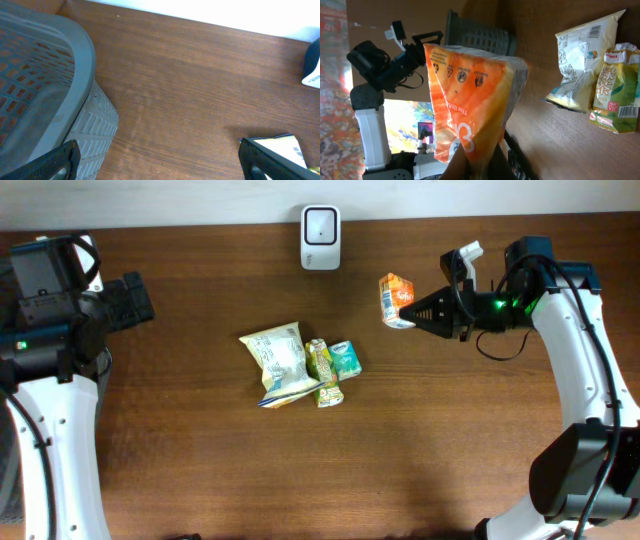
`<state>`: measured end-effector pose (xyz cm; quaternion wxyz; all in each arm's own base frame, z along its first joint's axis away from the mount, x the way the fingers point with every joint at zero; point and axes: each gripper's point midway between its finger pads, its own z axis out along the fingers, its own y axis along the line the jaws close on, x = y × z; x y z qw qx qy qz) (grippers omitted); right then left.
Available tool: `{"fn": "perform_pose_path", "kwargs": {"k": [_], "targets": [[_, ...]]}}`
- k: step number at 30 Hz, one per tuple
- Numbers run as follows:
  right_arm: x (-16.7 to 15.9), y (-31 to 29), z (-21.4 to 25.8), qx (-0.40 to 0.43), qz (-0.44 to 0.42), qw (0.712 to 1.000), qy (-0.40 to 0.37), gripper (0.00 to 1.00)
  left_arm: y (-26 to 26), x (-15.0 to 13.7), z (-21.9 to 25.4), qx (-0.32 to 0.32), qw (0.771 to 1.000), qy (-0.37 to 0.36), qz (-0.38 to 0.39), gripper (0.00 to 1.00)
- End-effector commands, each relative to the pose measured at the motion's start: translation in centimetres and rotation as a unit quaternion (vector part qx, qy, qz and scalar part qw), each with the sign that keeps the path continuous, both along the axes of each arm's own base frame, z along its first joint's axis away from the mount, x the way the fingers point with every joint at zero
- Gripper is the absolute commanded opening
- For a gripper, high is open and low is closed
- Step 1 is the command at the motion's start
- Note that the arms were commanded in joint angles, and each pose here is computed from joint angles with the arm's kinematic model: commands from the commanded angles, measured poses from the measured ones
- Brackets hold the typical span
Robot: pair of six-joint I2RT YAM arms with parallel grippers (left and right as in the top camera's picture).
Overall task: Scan the item barcode
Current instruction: 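Lift the orange tissue pack and hold it over the scanner window, then move the orange pack to the right side and release it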
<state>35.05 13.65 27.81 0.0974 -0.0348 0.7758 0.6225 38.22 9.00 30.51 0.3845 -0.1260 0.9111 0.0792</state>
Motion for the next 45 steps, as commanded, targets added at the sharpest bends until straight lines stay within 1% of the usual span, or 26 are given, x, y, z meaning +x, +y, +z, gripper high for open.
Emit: {"fn": "perform_pose_path", "kwargs": {"k": [1,3,4,5,6,7,8,9,10,11,13,14,15,16,17,21,22,23,25,27,29,32,33,34,43,45], "targets": [[-0.2,0.1,1.9,0.008,0.002,1.0,-0.03,0.04,0.1,0.0,0.7,0.001,1.0,-0.009,-0.002,0.99],[-0.1,0.5,2.7,-0.036,0.006,0.998,-0.042,0.04,0.1,0.0,0.7,0.001,1.0,-0.009,-0.002,0.99],[0.6,0.9,2.9,-0.119,-0.005,0.992,-0.05,0.04,0.1,0.0,0.7,0.001,1.0,-0.009,-0.002,0.99],[1.2,1.0,3.1,-0.175,-0.019,0.983,-0.061,0.04,0.1,0.0,0.7,0.001,1.0,-0.009,-0.002,0.99],[2.1,1.2,3.8,-0.247,-0.044,0.964,-0.085,0.04,0.1,0.0,0.7,0.001,1.0,-0.009,-0.002,0.99],[3.6,1.3,4.5,-0.339,-0.091,0.928,-0.127,0.04,0.1,0.0,0.7,0.001,1.0,-0.009,-0.002,0.99],[5.2,1.4,4.9,-0.402,-0.126,0.891,-0.17,0.04,0.1,0.0,0.7,0.001,1.0,-0.009,-0.002,0.99],[7.4,1.7,5.0,-0.47,-0.167,0.838,-0.222,0.04,0.1,0.0,0.7,0.001,1.0,-0.008,-0.002,0.99],[9.2,3.5,5.3,-0.503,-0.166,0.799,-0.286,0.04,0.1,0.0,0.7,0.001,1.0,-0.009,-0.002,0.99],[11.4,5.8,5.2,-0.538,-0.157,0.748,-0.356,0.04,0.1,0.0,0.7,0.001,1.0,-0.008,-0.002,0.99],[14.6,7.0,4.3,-0.589,-0.159,0.678,-0.411,0.04,0.1,0.0,0.7,0.001,1.0,-0.008,-0.002,0.99],[18.0,7.7,2.1,-0.638,-0.145,0.609,-0.447,0.04,0.1,0.0,0.7,0.001,1.0,-0.009,-0.002,0.99],[19.5,8.0,0.7,-0.654,-0.136,0.586,-0.459,0.04,0.1,0.0,0.7,0.001,1.0,-0.009,-0.002,0.99],[21.5,8.0,-1.2,-0.679,-0.129,0.55,-0.469,0.04,0.1,0.0,0.7,0.001,1.0,-0.008,-0.002,0.99],[23.4,8.2,-3.0,-0.693,-0.126,0.523,-0.479,0.04,0.1,0.0,0.7,0.001,1.0,-0.009,-0.002,0.99],[27.8,10.4,-8.8,-0.703,-0.097,0.46,-0.533,0.04,0.1,0.0,0.7,0.001,1.0,-0.009,-0.002,0.99],[28.7,11.0,-10.0,-0.706,-0.085,0.433,-0.553,0.04,0.1,0.0,0.7,0.001,1.0,-0.009,-0.002,0.99],[29.3,11.4,-10.6,-0.708,-0.081,0.413,-0.567,0.04,0.1,0.0,0.7,0.001,1.0,-0.009,-0.002,0.99],[30.1,10.9,-11.8,-0.709,-0.092,0.411,-0.566,0.04,0.1,0.0,0.7,0.001,1.0,-0.009,-0.002,0.99],[31.0,9.0,-13.1,-0.719,-0.092,0.411,-0.553,0.04,0.1,0.0,0.7,0.001,1.0,-0.009,-0.002,0.99],[31.7,7.5,-13.8,-0.717,-0.089,0.418,-0.551,0.04,0.1,0.0,0.7,0.001,1.0,-0.009,-0.002,0.99],[31.7,7.6,-14.6,-0.712,-0.077,0.425,-0.554,0.04,0.1,0.0,0.7,0.001,1.0,-0.008,-0.002,0.99],[31.6,8.2,-15.2,-0.703,-0.061,0.434,-0.56,0.04,0.1,0.0,0.7,0.001,1.0,-0.009,-0.002,0.99],[31.5,8.3,-15.5,-0.701,-0.055,0.437,-0.561,0.04,0.1,0.0,0.7,0.001,1.0,-0.009,-0.002,0.99],[31.4,9.0,-15.4,-0.689,-0.049,0.444,-0.571,0.04,0.1,0.0,0.7,0.001,1.0,-0.008,-0.002,0.99],[31.2,9.5,-14.3,-0.682,-0.056,0.446,-0.577,0.04,0.1,0.0,0.7,0.001,1.0,-0.008,-0.002,0.99]]}}
